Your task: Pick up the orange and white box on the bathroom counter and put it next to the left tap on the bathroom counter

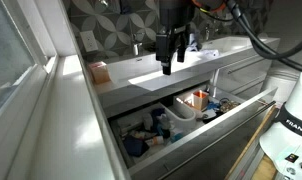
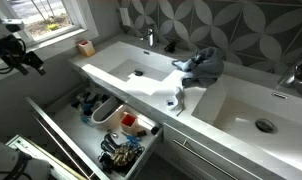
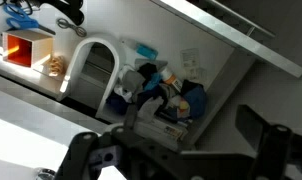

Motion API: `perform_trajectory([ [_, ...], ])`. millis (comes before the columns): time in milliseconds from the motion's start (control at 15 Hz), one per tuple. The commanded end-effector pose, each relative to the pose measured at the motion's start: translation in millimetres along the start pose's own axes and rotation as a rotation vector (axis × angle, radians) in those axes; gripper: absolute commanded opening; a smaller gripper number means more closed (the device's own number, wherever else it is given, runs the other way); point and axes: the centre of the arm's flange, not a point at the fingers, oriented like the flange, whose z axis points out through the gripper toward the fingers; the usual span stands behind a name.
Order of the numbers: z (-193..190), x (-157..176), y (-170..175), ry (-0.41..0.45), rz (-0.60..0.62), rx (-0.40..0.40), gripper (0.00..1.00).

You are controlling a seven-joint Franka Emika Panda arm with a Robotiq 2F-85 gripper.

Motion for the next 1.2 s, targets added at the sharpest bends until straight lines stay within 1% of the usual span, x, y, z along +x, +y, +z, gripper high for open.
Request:
perform_trajectory([
  [0,0,0,0,-0.001,0.000,0.000,1.00],
  [933,1,0,0,-0.002,0.000,0.000,1.00],
  [1000,-1,9,4,-0.011,0.025,0.012,1.00],
  [1133,-12,32,15,0.011,0.083,0.051,1.00],
])
